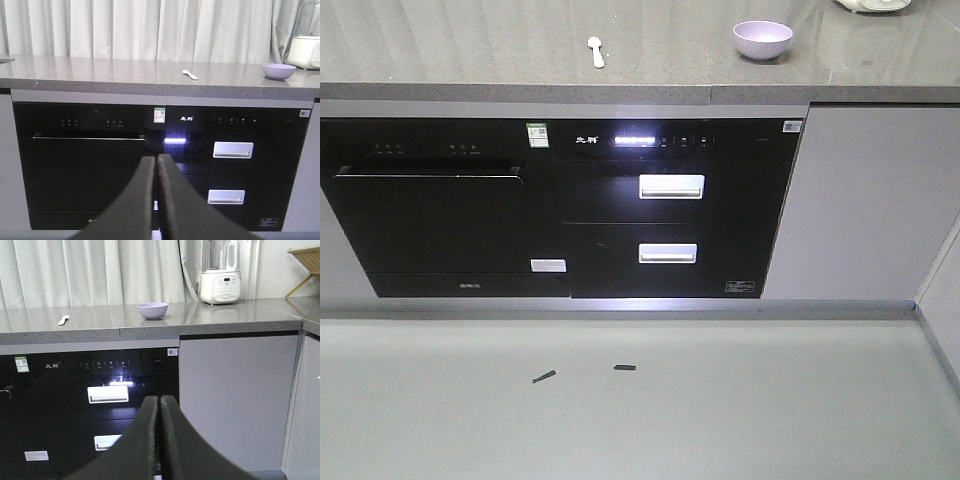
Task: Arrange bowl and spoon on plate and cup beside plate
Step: 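Drive the base toward the counter with both grippers held still, then drive closer to the counter, bringing the spoon and bowl into reach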
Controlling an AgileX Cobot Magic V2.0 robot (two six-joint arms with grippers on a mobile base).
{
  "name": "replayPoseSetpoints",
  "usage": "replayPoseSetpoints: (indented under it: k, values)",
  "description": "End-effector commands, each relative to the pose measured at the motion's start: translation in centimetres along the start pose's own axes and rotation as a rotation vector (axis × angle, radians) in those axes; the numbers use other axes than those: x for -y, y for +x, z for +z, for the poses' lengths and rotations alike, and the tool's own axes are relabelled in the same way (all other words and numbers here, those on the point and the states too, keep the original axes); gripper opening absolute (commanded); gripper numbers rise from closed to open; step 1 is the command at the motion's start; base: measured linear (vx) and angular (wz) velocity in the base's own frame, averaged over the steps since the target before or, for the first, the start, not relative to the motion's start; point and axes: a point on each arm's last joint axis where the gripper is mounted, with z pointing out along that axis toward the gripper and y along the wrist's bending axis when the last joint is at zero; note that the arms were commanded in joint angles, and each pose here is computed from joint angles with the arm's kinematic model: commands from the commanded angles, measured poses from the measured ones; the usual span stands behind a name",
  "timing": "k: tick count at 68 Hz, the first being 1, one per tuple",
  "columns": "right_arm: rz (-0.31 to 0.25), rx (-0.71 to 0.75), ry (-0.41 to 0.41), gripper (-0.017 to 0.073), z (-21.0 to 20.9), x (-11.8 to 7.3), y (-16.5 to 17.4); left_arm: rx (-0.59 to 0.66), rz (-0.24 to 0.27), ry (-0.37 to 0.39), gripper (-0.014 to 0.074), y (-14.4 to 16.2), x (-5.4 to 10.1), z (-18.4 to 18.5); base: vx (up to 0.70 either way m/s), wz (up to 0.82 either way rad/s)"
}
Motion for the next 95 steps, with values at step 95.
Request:
replayPoseSetpoints:
  k: [95]
  values:
    - [-0.009, 0.066, -0.001, -0.0005, -0.05, -0.05, -0.21, 0.057, -0.009, 0.005, -0.0006, 0.29, -0.07, -0.01, 0.09, 0.00]
